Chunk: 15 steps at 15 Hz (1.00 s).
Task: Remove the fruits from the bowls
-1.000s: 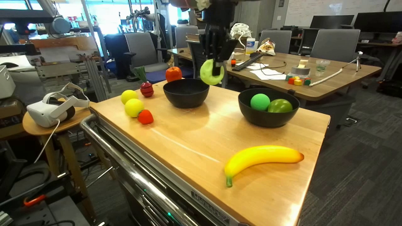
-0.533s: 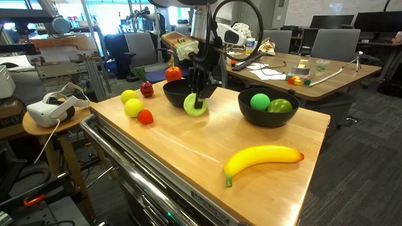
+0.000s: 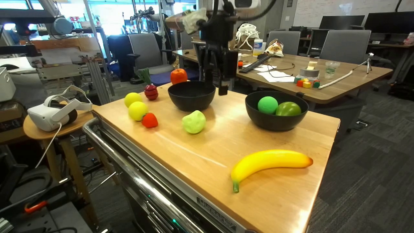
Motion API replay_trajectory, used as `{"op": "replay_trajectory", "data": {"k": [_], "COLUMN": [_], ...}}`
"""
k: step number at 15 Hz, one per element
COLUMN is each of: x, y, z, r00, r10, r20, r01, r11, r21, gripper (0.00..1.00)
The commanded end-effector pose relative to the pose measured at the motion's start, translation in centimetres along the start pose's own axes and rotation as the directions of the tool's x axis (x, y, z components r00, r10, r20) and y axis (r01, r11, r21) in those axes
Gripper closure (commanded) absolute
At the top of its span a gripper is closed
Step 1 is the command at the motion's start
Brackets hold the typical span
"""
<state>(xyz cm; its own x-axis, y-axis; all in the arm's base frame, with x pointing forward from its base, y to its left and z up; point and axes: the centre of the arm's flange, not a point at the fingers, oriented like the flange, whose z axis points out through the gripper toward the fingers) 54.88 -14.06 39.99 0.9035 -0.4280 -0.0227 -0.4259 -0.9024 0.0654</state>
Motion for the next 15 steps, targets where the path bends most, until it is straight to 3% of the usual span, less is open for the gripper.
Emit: {"op": "replay_trajectory", "data": {"k": [1, 5, 10, 15], "x": [0.5, 4.9, 9.8, 12.9], "y": [1.1, 2.0, 2.4, 2.3], "z": [-5.0, -3.4, 2.1, 3.7], "r00": [0.982, 0.947, 0.913, 0.884], "r10": [0.039, 0.159, 0.301, 0.361], "r20": [-0.187, -0.278, -0.277, -0.297], "r01": [-0.046, -0.149, -0.270, -0.321], "r11": [0.998, 0.987, 0.952, 0.931], "r21": [-0.031, 0.055, 0.146, 0.175], "gripper": [0.00, 0.00, 0.00, 0.00]}}
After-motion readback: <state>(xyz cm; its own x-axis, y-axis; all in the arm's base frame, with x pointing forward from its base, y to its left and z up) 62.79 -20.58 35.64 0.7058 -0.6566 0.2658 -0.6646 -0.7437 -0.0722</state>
